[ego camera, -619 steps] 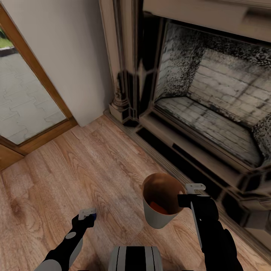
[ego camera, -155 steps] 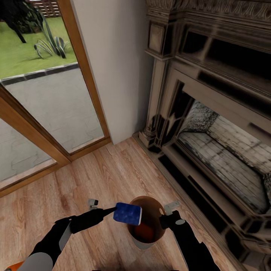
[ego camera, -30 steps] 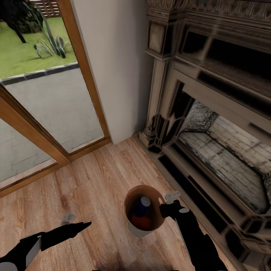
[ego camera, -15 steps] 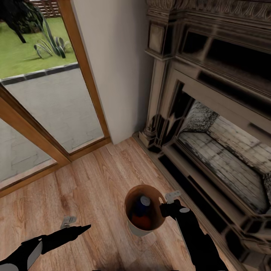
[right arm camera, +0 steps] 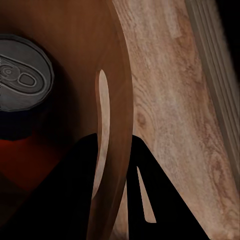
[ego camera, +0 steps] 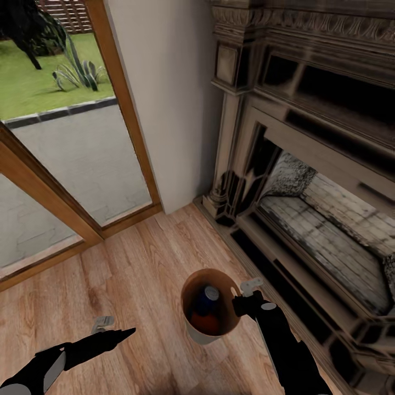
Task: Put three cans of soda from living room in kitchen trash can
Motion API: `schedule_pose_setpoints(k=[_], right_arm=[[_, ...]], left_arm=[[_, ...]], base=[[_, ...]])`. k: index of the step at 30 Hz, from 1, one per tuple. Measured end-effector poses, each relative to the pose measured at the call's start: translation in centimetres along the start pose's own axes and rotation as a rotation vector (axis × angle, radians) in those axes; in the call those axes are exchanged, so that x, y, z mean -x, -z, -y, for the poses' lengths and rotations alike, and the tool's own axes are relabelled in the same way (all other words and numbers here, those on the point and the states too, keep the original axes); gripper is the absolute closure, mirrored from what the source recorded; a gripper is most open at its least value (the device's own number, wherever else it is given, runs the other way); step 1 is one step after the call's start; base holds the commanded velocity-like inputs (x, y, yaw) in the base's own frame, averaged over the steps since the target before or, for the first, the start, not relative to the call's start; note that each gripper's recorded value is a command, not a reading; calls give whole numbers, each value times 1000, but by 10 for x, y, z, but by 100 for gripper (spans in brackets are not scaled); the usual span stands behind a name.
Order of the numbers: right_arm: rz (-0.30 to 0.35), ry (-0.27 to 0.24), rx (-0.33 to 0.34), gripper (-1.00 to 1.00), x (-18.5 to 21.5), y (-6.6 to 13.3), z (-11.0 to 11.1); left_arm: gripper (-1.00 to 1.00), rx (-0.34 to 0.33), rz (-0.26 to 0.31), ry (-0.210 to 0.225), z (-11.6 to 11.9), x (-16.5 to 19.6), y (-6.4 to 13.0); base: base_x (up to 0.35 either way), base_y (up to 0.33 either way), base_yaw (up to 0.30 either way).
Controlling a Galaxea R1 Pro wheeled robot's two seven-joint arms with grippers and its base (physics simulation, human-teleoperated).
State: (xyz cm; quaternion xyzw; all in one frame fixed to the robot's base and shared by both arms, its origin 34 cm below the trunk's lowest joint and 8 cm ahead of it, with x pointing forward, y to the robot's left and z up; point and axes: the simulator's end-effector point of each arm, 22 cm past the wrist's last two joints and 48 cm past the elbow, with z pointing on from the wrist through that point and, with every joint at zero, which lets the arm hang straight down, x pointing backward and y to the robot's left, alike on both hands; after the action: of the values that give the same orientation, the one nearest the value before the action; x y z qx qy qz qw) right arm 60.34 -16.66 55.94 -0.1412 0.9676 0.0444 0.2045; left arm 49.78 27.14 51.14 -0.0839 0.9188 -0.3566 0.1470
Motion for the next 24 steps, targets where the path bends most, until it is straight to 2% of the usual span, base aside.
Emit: schedule_pose_setpoints(k=[9,15,24], right_arm=[[7,5,-4,100,3,2,1],[7,3,-2,100,3,2,0],[7,4,-3,100,4,2,0]], left_arm=[[-100,1,11,-11,3,3,-2],[-100,54,16,-15,-8,4,-2],[-100,62,16,-16,-10,4,-2]], base=[[0,0,13],[0,0,259],[0,0,293]])
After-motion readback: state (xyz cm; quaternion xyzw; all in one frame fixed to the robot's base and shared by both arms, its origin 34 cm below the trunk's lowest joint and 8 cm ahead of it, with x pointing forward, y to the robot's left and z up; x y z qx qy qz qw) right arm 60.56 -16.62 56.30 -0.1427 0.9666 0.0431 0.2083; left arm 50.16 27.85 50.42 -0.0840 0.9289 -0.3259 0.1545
